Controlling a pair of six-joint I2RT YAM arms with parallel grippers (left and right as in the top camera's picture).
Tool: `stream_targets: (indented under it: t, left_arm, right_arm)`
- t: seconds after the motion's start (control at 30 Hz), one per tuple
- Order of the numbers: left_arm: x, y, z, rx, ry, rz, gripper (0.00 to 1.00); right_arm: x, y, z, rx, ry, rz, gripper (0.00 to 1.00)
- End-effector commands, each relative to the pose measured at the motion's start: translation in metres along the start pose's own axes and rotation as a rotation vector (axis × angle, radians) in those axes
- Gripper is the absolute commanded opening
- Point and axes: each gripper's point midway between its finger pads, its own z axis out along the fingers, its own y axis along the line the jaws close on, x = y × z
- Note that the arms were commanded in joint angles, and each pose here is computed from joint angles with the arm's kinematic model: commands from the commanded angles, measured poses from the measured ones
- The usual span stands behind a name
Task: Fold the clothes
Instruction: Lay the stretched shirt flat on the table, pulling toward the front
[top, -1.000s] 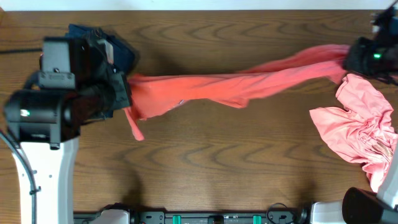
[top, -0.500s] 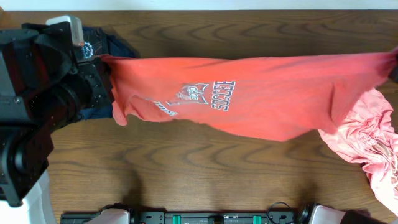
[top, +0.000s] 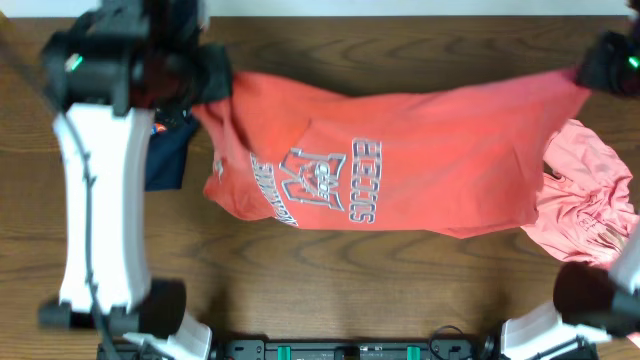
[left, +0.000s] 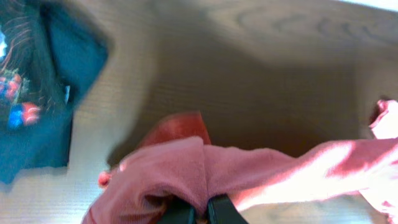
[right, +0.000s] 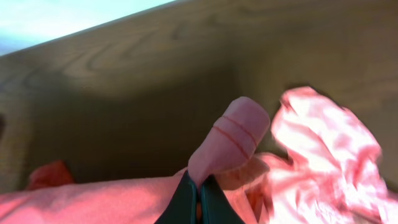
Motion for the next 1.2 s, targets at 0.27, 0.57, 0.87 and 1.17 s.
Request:
stream_targets:
  t: [0.27, 0.57, 0.87, 1.17]
  left_arm:
    - [-0.168, -0.012, -0.051, 0.081, -0.677, 0.098, 0.06]
    - [-0.189, -0.009, -0.168, 0.084, -0.926, 0.116, 0.06]
    - [-0.063, 0.013, -0.064, 0.063, -0.250, -0.033, 0.06]
    - [0.078, 0.034, 0.022, -0.034, 0.427, -0.177, 0.06]
  right_arm:
    - [-0.137, 0.018, -0.022, -0.109, -0.522, 0.139, 0.01]
    - [-0.153, -0.012, -0.128, 0.017, -0.728, 0.137, 0.01]
    - [-0.043, -0.054, -0.028, 0.218, -0.166, 0.136, 0.01]
    - [0.095, -0.074, 0.051, 0.257, 0.404, 0.162, 0.01]
